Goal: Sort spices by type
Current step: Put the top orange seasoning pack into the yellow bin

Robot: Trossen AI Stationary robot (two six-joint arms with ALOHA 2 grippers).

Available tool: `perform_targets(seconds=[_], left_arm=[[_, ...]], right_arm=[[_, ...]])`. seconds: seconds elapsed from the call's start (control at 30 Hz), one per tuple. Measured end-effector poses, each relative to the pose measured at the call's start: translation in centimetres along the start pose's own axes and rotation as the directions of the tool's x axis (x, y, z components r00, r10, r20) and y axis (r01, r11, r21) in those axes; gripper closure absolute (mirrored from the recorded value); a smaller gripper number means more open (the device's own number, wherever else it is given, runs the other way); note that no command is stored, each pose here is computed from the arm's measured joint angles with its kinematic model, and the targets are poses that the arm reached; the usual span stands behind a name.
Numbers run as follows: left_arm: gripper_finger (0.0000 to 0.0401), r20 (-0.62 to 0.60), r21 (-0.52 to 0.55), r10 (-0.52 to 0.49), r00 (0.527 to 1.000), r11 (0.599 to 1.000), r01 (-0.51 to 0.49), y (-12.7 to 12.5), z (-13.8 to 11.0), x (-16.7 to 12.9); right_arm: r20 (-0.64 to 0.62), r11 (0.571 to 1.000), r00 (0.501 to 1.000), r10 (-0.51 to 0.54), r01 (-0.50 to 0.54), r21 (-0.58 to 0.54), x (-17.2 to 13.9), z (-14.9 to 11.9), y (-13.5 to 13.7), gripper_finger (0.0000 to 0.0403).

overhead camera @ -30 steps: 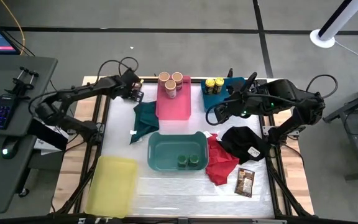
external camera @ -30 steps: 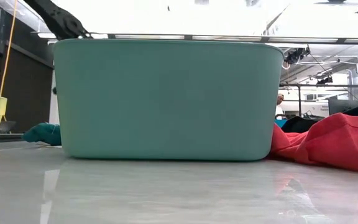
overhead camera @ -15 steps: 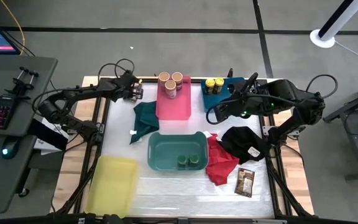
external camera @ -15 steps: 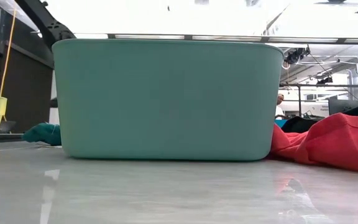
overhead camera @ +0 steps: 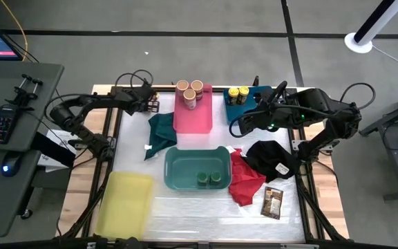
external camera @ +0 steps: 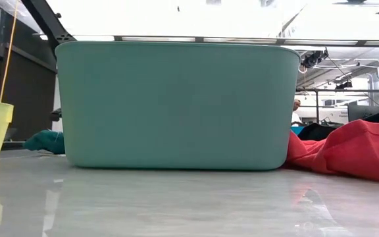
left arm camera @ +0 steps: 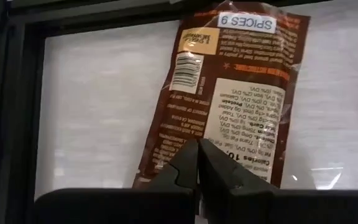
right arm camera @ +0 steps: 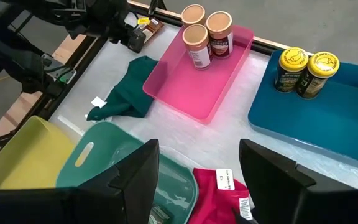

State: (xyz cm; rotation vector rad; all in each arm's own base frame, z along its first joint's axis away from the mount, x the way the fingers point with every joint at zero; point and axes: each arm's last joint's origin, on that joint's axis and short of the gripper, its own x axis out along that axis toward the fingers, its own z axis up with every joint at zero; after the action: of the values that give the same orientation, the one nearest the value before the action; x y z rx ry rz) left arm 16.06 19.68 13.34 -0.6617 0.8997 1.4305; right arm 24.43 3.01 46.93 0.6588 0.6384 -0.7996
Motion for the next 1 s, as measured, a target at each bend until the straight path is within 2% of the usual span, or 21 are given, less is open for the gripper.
perform_targets(seconds=[0.2,0.33,0.63,0.83,0.9,1.0], left_arm=[[0.0401,-0.041,0.066,-0.017,0.999,0.998,0.02,-0.2,-0.4,-0.2],[0.0401,-0.087,0.165,0.009,0.996,0.986,0.005,-0.3,-1.3,-0.9],[0.0401,-0.184,0.379,0.092,0.979,0.925,-0.015,-0.1,-3.6,-3.1],[0.0401,-0.276,0.511,0.131,0.952,0.859,0.03,0.2,-5.6,-5.6],[0.0401,-0.293,0.534,0.135,0.947,0.845,0.044,0.3,-6.5,-6.4],[0.0401,-0.324,0.528,0.109,0.94,0.845,0.084,0.5,-8.2,-7.2]], right_arm=[[-0.001,1.0,1.0,0.0,0.0,-0.004,0.0,0.0,0.0,0.0188],[-0.001,1.0,1.0,0.0,0.0,-0.031,0.0,0.0,0.0,0.0188],[-0.012,0.994,1.0,-0.023,0.022,-0.108,1.0,-0.3,0.8,0.0188],[-0.051,0.981,0.998,-0.041,0.031,-0.19,2.3,-0.8,1.7,0.0188],[-0.07,0.976,0.997,-0.041,0.025,-0.218,2.6,-1.0,2.0,0.0188],[-0.077,0.972,0.996,-0.043,0.024,-0.235,2.8,-1.0,2.1,0.0188]])
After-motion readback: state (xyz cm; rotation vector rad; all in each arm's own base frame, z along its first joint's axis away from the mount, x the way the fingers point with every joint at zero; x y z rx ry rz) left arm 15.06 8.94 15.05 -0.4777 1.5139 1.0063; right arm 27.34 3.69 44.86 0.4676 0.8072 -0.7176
